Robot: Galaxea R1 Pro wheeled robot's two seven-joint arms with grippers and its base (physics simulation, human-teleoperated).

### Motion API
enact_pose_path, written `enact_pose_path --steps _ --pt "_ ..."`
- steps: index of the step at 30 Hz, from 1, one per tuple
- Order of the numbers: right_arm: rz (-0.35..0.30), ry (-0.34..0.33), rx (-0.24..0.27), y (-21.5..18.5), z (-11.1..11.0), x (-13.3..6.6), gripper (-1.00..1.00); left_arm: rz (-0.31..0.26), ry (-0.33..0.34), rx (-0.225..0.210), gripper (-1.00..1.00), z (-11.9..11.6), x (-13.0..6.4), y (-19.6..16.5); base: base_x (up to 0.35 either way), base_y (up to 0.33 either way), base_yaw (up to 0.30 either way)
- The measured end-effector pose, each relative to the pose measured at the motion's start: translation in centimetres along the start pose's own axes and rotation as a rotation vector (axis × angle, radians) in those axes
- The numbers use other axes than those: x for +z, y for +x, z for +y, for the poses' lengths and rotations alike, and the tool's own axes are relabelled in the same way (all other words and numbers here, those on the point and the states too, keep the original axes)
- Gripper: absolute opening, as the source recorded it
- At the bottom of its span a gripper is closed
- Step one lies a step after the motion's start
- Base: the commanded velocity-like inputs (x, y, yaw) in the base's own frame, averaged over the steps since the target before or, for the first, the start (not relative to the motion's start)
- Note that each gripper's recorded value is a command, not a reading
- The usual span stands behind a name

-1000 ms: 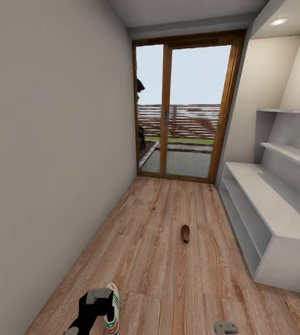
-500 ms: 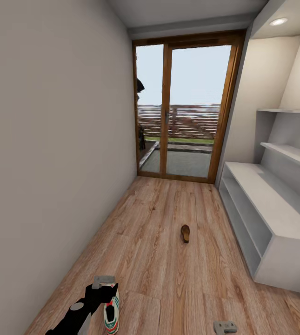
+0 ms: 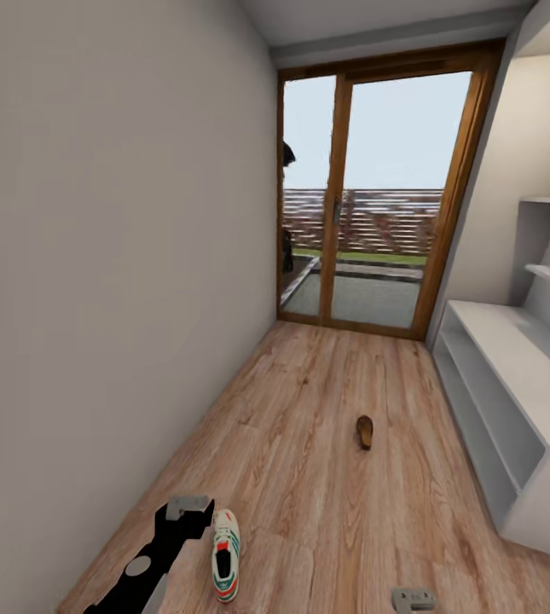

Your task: Pick up the two gym shoes and the two sandals from the corridor floor and place them onto the hallstand (shoe rack) in the corridor, making sure they are on the rack and not on the floor. Arrange them so the two gym shoes are next to each other and the two sandals are next to each other.

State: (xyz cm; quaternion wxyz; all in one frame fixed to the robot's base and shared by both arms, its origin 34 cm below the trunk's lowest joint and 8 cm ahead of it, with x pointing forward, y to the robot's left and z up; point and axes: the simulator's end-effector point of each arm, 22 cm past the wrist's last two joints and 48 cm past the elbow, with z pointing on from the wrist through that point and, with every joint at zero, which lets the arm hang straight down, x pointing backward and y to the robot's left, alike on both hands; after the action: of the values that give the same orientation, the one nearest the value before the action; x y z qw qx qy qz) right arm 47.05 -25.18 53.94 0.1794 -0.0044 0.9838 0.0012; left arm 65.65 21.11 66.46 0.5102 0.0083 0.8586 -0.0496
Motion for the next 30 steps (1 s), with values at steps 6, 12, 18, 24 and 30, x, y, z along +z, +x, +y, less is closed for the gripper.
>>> enact_pose_path --steps 6,12,18,24,30 --pt "0.004 0.001 -0.001 0.16 0.01 0.09 1.00 0.003 0.000 0.001 1.00 -0.04 0.02 0.22 0.000 0.000 0.272" --pt "0.008 0.001 0.000 0.31 0.00 0.15 1.00 0.006 0.003 0.000 1.00 -0.25 0.06 0.42 0.042 -0.031 0.273" --pt "0.012 0.001 0.003 0.45 -0.03 0.22 1.00 0.010 0.004 -0.001 1.00 -0.28 0.08 0.65 0.158 -0.177 0.273" --pt "0.016 0.001 0.003 0.60 -0.03 0.30 1.00 0.014 0.004 -0.001 1.00 -0.28 0.12 0.85 0.185 -0.229 0.268" --pt "0.018 0.001 0.002 0.72 -0.03 0.35 1.00 0.017 0.005 -0.002 1.00 -0.30 0.15 1.01 0.192 -0.243 0.131"
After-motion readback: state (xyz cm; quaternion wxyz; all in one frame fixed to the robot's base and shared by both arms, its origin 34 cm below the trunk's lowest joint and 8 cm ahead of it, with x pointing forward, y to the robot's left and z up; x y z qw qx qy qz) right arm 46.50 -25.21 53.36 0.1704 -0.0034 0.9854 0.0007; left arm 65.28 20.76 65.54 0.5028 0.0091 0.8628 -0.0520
